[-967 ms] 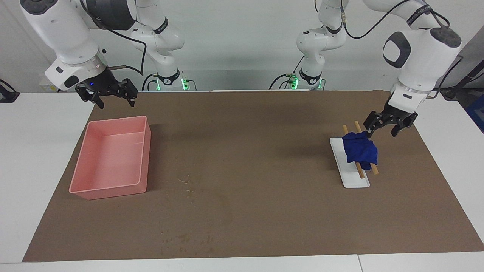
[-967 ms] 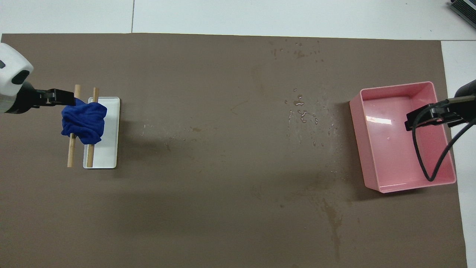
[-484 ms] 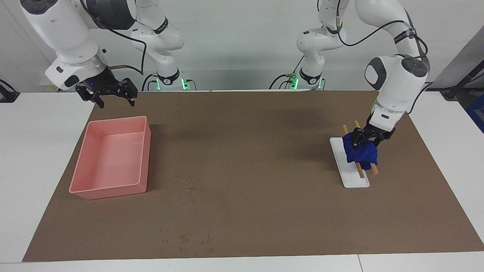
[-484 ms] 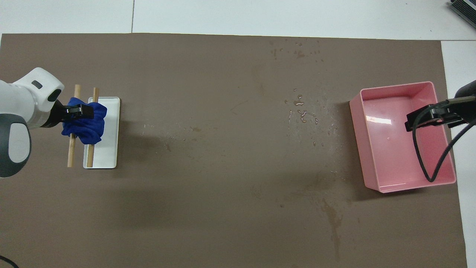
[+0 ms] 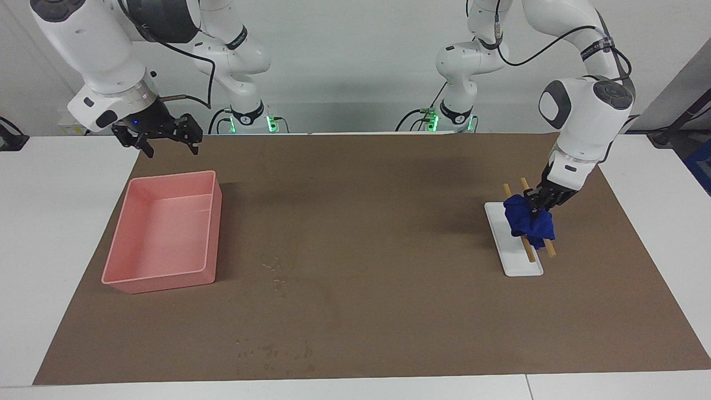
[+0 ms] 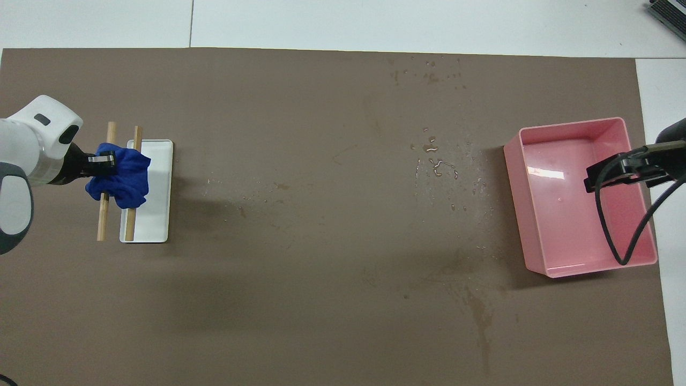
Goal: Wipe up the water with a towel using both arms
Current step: 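Lift the blue towel with the left gripper while the right gripper approaches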
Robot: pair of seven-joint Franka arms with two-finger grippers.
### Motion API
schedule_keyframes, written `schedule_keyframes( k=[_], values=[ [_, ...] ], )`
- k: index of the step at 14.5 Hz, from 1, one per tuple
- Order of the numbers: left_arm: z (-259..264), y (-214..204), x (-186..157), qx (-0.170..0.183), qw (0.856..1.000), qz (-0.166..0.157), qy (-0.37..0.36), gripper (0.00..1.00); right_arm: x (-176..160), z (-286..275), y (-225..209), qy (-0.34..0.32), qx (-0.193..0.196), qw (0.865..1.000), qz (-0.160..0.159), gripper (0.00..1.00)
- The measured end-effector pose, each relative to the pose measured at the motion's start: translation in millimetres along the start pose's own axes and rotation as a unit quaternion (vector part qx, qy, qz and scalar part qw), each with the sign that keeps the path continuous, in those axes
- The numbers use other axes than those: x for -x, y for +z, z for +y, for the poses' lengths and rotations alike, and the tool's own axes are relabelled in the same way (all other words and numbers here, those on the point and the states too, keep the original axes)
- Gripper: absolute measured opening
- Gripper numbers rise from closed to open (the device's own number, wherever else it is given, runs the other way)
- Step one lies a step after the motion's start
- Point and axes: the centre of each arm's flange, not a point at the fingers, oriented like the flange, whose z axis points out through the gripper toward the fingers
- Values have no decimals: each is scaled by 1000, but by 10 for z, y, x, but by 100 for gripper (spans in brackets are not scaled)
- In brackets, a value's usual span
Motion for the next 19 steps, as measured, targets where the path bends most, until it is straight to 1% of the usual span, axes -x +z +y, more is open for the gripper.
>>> schedule_keyframes(
  k=[1,2,3,5,7,9,10,13,15,17,18,19],
  values=[
    [26,-137,-33,-1,1000,-10,-13,24,10,0,-8,0,0,1000,0,100],
    [60,-311,-67,3,999,-16,-33,22,22,-1,-18,0,0,1000,-1,100],
    [109,-498,-95,18,998,-19,-61,19,35,-1,-32,0,0,1000,0,100],
    [270,-812,-118,66,990,-19,-123,19,70,-3,-57,0,0,1000,-2,100],
    [555,-1014,-56,102,979,-23,-176,19,110,-5,-65,0,-1,1000,-10,100],
    [952,-1171,80,136,965,-38,-219,19,127,6,-77,1,-1,1000,-10,100],
    [1164,-1238,166,153,958,-50,-238,19,130,17,-80,2,-1,1000,-10,100],
    [1666,-1355,378,205,933,-98,-279,19,131,20,-81,3,-1,1000,-10,100],
    [1936,-1391,503,219,922,-121,-294,19,129,-1,-81,1,-1,1000,-10,100],
    [2271,-1451,652,227,916,-125,-306,19,128,-13,-81,-1,-2,1000,-10,100],
    [2428,-1484,720,234,911,-125,-315,19,127,-28,-80,-2,-7,1000,-10,100],
    [2575,-1520,785,244,905,-126,-325,19,126,-60,-81,-1,-22,1000,-9,100]
  ],
)
